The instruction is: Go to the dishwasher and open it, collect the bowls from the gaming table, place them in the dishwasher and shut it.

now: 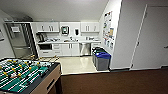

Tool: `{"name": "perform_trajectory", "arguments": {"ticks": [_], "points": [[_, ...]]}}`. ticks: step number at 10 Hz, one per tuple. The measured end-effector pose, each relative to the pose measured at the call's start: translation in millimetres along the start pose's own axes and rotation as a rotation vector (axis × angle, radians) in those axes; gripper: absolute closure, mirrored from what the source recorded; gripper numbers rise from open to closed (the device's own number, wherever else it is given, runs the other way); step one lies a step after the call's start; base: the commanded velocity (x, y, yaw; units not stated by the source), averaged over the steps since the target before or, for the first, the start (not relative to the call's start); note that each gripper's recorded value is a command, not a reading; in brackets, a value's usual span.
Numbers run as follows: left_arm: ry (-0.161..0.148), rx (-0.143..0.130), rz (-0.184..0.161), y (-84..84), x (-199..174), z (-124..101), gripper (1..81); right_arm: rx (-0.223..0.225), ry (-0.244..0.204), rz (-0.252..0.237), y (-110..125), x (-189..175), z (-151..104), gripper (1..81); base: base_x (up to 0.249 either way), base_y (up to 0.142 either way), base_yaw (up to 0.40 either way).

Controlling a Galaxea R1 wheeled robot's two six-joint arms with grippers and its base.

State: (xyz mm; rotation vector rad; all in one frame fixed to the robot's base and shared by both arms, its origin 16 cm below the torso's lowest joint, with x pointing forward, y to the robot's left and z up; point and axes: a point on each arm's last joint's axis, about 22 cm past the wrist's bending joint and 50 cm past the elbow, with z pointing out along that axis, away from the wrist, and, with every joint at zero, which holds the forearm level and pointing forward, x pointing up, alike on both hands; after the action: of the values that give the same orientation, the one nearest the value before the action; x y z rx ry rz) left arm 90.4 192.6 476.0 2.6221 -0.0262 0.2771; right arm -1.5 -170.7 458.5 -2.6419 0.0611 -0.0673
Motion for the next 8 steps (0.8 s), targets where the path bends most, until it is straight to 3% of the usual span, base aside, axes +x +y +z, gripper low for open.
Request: {"name": "perform_trajectory", "arguments": {"ticks": [8], "points": [[0.0, 0.0, 0.0, 0.0, 0.2, 0.1, 1.0, -0.002, 0.009, 0.003, 2.0, 5.5, -1.1, 1.0, 0.14, 0.0, 0.0]]}}
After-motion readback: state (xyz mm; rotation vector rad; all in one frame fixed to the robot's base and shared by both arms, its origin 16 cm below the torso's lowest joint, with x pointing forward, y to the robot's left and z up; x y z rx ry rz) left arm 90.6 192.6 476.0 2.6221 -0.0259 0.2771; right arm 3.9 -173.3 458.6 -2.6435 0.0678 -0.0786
